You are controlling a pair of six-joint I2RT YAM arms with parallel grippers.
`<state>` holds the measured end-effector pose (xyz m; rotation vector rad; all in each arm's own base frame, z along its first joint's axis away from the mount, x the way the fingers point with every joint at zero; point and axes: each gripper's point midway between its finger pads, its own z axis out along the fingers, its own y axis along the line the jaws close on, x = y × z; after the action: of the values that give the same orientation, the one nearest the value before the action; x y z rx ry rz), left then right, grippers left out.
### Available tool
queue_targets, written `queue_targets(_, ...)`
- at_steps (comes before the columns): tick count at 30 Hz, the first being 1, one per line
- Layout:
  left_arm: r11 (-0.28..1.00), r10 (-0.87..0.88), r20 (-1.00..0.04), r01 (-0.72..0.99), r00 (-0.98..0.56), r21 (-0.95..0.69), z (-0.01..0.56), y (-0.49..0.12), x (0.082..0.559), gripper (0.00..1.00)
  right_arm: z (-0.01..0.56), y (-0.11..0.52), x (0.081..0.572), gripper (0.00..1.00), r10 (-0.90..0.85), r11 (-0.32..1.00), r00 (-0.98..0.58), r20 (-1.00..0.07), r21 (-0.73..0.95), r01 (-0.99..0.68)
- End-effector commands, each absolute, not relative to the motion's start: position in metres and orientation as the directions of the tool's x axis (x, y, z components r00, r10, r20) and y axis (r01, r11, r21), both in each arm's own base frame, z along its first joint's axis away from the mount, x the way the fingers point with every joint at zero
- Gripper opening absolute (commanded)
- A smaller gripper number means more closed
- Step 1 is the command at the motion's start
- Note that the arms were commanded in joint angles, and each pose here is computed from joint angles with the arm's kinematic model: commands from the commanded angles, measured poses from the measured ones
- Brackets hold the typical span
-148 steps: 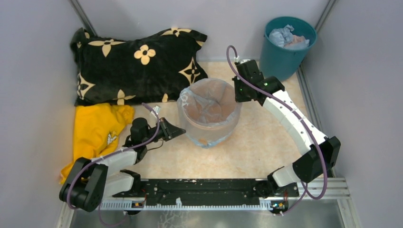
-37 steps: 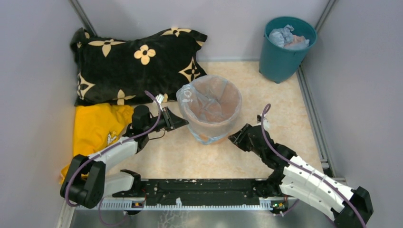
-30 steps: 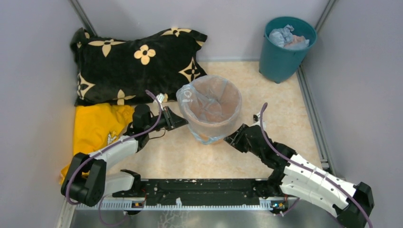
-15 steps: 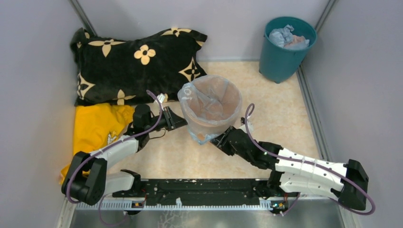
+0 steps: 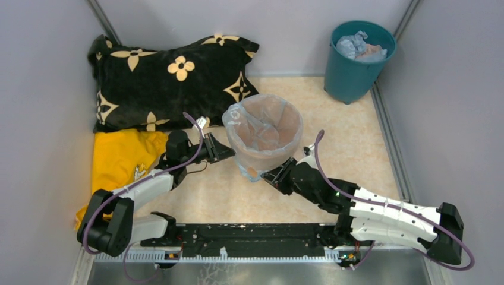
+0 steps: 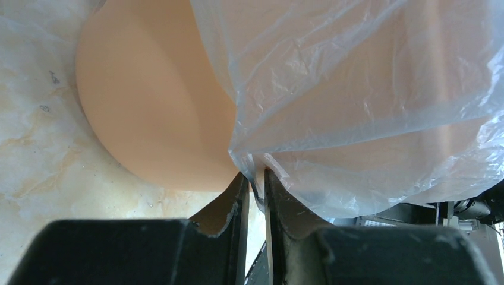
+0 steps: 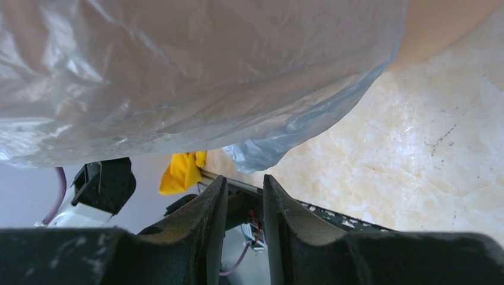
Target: Put the trash bags into the trash bin
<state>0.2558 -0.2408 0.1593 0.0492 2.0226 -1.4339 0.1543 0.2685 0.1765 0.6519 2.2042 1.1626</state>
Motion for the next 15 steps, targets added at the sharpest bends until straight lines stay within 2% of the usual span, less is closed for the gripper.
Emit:
queue_targets(1,0.376,-0.312,-0.55,0.431,-0.775,-0.821,0.166,-0.244,0.253,0.21,0.194,0.281,0.144,0.29,0.613,0.447,-0.765,-0.199,0.885,0.128)
queue_targets(15,0.374,-0.303,-0.552,0.436,-0.776,-0.819,0.166,-0.245,0.252,0.21,0.208,0.278,0.162,0.28,0.71,0.354,-0.684,-0.169,0.925,0.139)
